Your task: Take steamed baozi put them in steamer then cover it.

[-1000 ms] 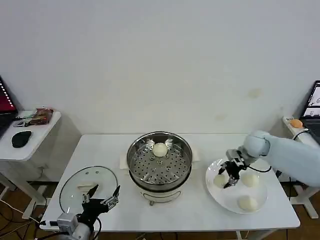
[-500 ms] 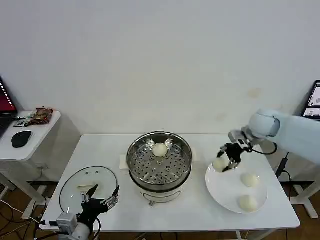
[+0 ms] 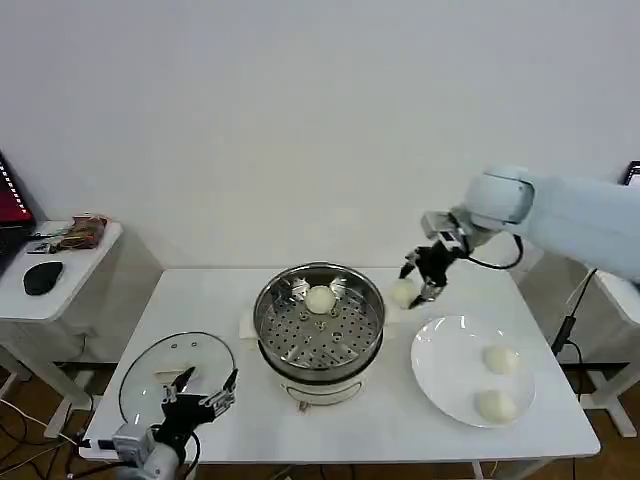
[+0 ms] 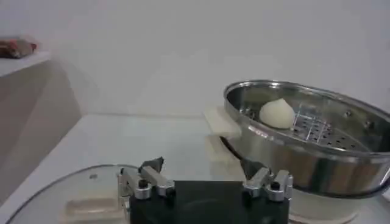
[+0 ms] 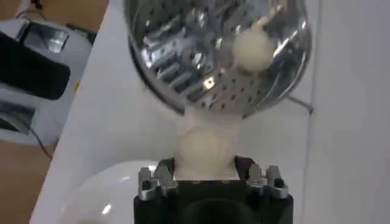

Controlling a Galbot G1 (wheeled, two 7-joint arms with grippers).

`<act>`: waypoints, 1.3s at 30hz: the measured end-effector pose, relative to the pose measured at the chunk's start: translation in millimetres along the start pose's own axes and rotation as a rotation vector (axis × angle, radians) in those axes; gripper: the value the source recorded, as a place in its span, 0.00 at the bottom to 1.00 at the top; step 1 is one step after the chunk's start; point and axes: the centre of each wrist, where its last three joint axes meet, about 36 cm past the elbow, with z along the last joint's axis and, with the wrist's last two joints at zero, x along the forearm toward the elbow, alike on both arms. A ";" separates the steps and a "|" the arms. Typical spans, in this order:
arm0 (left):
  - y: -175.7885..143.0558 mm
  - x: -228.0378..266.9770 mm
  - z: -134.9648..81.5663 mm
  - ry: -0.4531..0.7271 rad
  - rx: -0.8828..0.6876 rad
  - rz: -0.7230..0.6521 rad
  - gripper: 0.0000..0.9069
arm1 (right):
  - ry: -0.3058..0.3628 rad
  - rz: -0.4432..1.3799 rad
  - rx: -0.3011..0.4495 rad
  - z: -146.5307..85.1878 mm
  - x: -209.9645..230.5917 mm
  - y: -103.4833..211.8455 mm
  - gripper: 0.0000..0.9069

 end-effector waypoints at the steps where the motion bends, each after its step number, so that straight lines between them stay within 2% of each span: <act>1: 0.1 -0.2 0.0 0.000 0.000 0.000 1.00 | -0.003 -0.002 0.002 -6.5 -2.1 -2.7 0.73; 18: -3.5 -0.7 -4.6 -0.017 0.005 0.013 1.00 | -0.039 -0.036 0.028 -91.9 -50.9 -32.7 0.73; 30: -4.8 -1.5 -6.3 -0.021 0.005 0.021 1.00 | -0.044 -0.047 0.043 -136.9 -88.1 -43.7 0.73; 39: -6.3 -0.5 -7.5 -0.023 0.006 0.027 1.00 | -0.037 -0.068 0.058 -160.8 -116.0 -45.3 0.73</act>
